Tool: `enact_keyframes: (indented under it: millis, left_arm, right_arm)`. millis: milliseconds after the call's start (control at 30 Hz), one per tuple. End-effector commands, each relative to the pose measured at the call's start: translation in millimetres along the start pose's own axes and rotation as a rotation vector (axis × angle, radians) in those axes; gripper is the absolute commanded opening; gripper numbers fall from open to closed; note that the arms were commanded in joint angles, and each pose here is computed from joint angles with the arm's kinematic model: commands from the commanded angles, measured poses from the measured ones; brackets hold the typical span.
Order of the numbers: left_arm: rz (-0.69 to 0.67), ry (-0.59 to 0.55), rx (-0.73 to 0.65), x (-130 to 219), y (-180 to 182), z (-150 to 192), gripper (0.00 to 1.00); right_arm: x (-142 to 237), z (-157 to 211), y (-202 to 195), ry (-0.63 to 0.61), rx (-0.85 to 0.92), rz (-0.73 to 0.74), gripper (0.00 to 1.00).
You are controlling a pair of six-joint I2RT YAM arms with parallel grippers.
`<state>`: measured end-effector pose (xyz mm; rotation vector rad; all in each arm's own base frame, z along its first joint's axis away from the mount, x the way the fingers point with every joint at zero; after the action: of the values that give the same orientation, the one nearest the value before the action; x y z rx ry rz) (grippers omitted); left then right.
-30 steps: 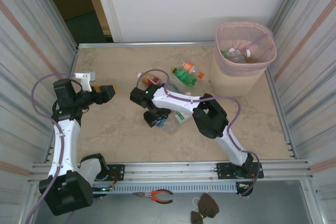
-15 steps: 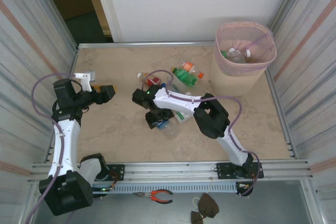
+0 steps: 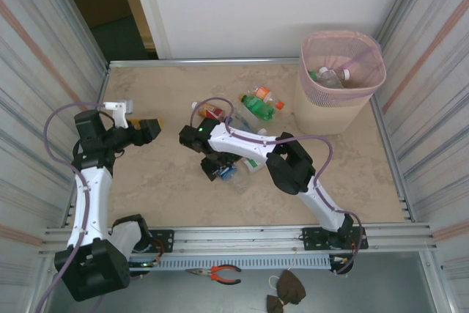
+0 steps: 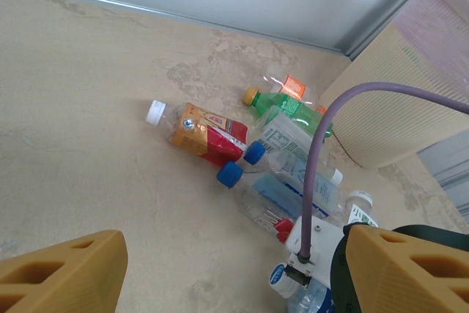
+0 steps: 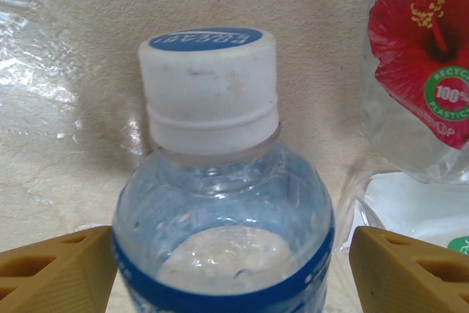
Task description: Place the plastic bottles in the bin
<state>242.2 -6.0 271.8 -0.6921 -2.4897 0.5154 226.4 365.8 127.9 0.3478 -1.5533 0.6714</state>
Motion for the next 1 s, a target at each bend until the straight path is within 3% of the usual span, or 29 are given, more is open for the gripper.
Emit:
enact_keyframes:
  millis: [0,500,967]
  left_arm:
    - [0.008,-0.005,0.002,3,-2,-1,0.79]
    - [0.006,-0.005,0.002,3,-1,-1,0.79]
    - [0.006,-0.006,0.0,3,-2,-1,0.79]
  right_arm:
    - [-5,-1,2,0.023,0.028,0.024,0.8]
    - [9,-1,-1,-0.019,0.008,0.007,0.69]
    - [86,5,-20,-0.227,-0.055,-0.098,0.65]
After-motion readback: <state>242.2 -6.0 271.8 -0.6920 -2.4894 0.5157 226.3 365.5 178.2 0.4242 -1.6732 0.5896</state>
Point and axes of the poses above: each hand's point on the last joint's axis, 136 mm out from that joint toward the fingers, its own x axis back along the fingers, its own y axis along the line the jaws close on, z = x × y, the point moved 8 cm from there along x, back along the fingers, and after that the axes turned 1 degree about x, right-handed, at the moved point
